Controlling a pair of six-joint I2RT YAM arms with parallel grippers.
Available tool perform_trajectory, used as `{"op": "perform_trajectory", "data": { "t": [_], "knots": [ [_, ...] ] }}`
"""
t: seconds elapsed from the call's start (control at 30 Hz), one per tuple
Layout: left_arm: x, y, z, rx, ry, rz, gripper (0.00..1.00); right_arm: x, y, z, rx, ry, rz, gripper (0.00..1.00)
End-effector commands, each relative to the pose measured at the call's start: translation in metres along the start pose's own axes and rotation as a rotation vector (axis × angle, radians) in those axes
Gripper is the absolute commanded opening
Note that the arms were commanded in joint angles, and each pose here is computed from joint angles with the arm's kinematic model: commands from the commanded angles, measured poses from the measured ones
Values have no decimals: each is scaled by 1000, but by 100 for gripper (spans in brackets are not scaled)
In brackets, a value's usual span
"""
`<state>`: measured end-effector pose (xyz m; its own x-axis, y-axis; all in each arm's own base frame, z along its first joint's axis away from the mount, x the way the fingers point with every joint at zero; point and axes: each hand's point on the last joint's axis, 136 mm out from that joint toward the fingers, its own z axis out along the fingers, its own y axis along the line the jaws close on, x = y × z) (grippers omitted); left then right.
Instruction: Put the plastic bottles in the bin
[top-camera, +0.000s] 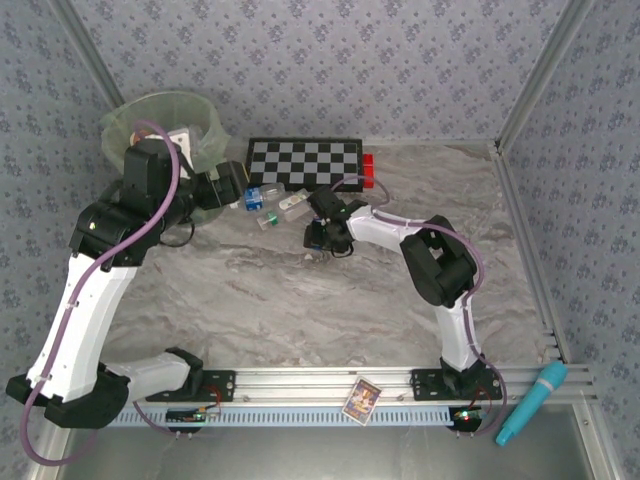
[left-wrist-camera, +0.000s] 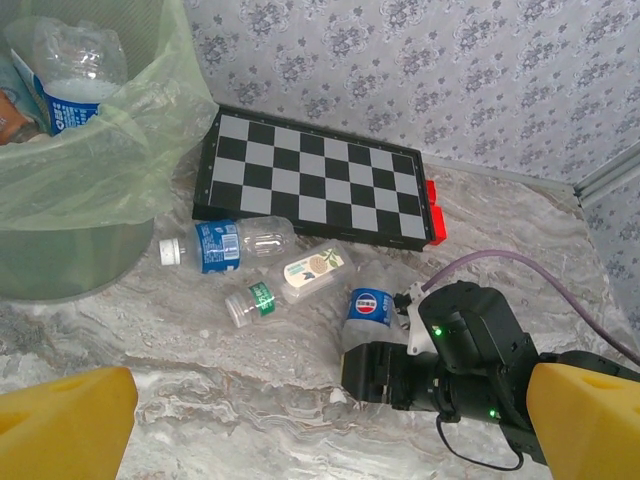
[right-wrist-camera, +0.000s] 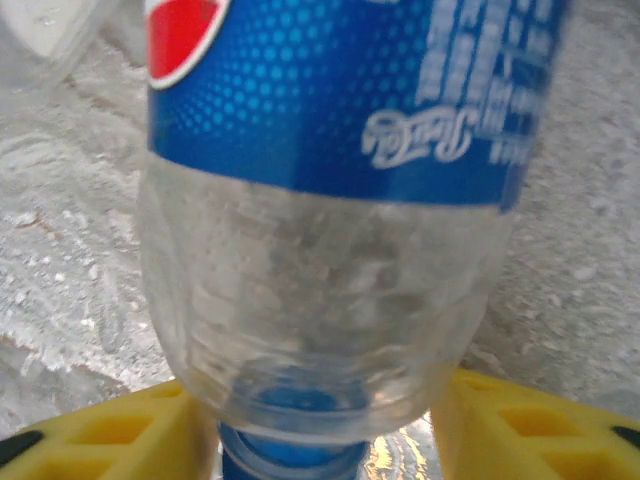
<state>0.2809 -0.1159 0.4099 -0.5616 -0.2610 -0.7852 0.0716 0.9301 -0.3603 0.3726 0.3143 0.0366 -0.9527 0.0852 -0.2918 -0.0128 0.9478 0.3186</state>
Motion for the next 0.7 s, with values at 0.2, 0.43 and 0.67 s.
{"op": "perform_trajectory", "data": {
  "t": [0.2, 0.43, 0.67],
  "knots": [
    [5, -1, 7, -1, 18, -3, 100, 3, -21, -3, 69, -9, -30, 41],
    [9, -5, 17, 14, 53, -13, 100, -3, -22, -18, 73, -56, -35, 27],
    [22, -5, 42, 51, 121, -121, 100, -9, -15, -69, 32, -184, -66, 26]
  ]
}}
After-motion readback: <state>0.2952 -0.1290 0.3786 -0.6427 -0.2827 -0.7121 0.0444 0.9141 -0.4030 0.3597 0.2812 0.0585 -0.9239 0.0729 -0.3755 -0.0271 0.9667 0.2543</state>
